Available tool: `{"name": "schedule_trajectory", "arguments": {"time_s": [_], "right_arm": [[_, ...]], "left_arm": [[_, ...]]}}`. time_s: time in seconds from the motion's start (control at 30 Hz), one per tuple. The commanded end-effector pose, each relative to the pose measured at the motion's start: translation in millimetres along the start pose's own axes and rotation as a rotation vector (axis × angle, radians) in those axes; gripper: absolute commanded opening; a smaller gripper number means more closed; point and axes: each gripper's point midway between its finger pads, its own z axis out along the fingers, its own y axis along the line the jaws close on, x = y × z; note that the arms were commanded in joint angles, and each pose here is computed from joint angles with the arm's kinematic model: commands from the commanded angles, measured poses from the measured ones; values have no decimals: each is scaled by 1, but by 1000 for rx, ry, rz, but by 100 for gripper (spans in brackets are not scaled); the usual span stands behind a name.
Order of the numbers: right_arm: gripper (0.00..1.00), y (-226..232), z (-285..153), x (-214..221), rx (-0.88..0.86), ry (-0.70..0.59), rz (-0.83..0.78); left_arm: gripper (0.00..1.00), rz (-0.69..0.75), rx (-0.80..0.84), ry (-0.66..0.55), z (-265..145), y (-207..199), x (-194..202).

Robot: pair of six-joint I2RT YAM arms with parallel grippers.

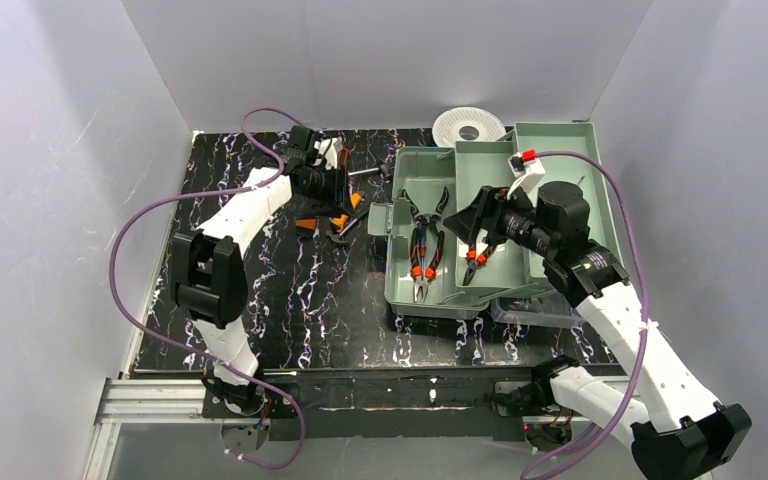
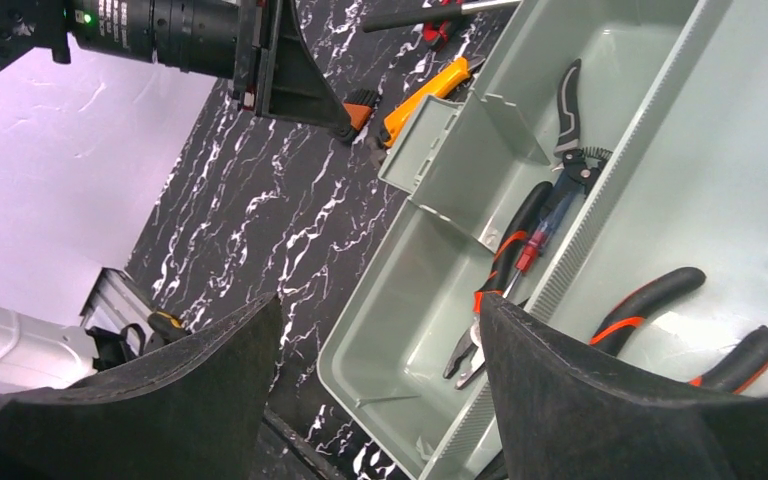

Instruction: Pack the tool kit

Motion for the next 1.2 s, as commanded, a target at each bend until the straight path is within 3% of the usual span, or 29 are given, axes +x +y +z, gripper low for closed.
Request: {"name": "schedule_trajectory", "arguments": {"time_s": [0.0,0.07,0.17,0.47,0.67,0.77,1.03,1.1,1.17], "right_arm": [[79,23,-3,-22,-89,-65,1],[79,25,-3,-22,-96,-63,1],[79,26,-5,-25,-96,-67,-6],[79,29,-10,-31,-84,-64,-32],[79,29,-11,-29,-88,-61,-28],[79,29,-12,-28,-88,-59,-26],[79,27,-15,-27,-74,-67,-27],[79,26,-14,-26,-74,-64,-26],[79,27,-14,-27,-75,-65,-26]], "left_arm": [[56,35,-127,-5,-18,18,11],[72,37,-144,-10,-15,19,8],[81,40,-209,-26,-3,28,0],[78,135,-456,-5,38,85,-24],[76,141,-452,19,67,96,-20],[65,136,-432,35,81,97,-18],[49,121,-413,69,102,102,-11],[41,132,-398,81,105,101,-9],[26,128,-398,89,106,101,-7]]}}
